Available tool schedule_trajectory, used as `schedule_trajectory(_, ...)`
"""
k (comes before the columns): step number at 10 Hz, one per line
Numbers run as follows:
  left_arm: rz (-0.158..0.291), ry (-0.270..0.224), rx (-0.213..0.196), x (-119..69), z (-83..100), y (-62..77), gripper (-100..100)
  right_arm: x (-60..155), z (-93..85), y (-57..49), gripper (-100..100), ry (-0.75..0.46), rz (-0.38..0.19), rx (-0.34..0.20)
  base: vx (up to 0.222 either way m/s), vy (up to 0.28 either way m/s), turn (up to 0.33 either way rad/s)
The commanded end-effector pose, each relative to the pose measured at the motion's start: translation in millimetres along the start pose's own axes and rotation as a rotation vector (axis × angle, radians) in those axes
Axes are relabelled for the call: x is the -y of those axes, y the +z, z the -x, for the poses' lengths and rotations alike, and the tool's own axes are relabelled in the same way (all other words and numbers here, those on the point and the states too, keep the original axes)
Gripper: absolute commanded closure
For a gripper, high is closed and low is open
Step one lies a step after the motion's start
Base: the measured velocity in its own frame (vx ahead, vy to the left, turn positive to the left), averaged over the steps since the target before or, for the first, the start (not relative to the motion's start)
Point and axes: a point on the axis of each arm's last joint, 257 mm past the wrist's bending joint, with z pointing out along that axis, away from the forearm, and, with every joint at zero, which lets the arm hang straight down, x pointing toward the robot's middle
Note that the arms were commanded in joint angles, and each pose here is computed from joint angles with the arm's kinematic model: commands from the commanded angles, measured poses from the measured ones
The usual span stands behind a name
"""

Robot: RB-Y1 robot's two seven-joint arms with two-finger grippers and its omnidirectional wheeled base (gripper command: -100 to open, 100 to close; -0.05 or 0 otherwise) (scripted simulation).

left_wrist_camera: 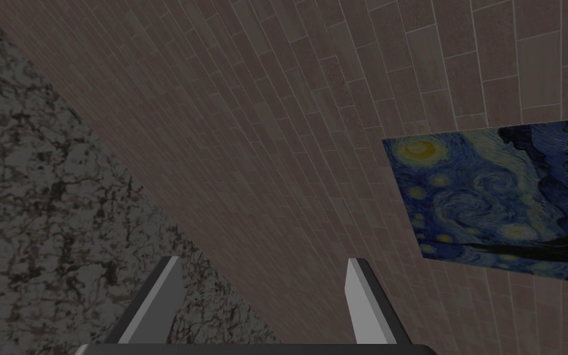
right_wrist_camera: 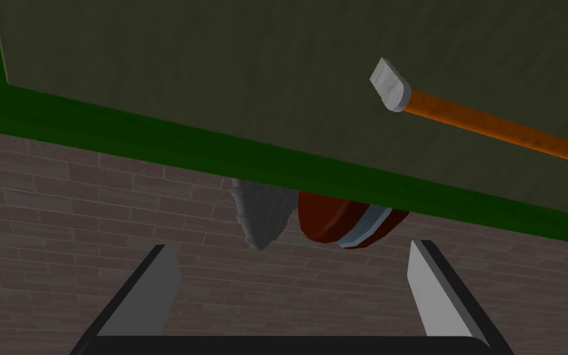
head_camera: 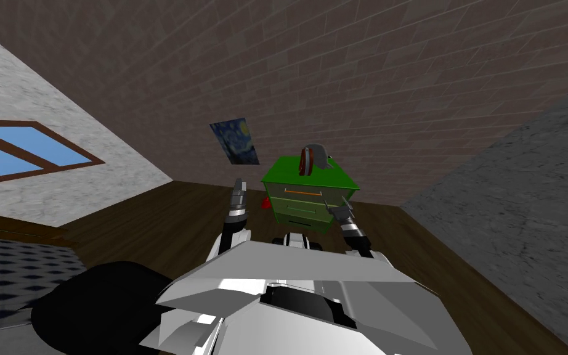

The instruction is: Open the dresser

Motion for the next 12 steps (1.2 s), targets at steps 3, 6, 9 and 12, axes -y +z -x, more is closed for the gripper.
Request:
schedule_trajectory(3, 0.000, 0.000, 0.000, 0.0, 0.0, 0.0, 0, -9.8, -20.2, -4.4, -100, -0.113, 0.016, -0.046, 0.053, 0.056, -0.077)
schedule_trajectory(6, 0.000, 0.000, 0.000, 0.0, 0.0, 0.0, 0, -18.2, -36.3, -8.3, -100, -0.193, 0.032, -0.081, 0.050, 0.052, -0.086)
schedule_trajectory(9, 0.000, 0.000, 0.000, 0.0, 0.0, 0.0, 0, -26.0, -48.6, -11.6, -100, -0.261, 0.044, -0.109, 0.062, 0.066, -0.084)
schedule_trajectory(12, 0.000, 0.000, 0.000, 0.0, 0.0, 0.0, 0, -36.0, -59.6, -14.4, -100, -0.324, 0.053, -0.136, 0.055, 0.071, -0.104)
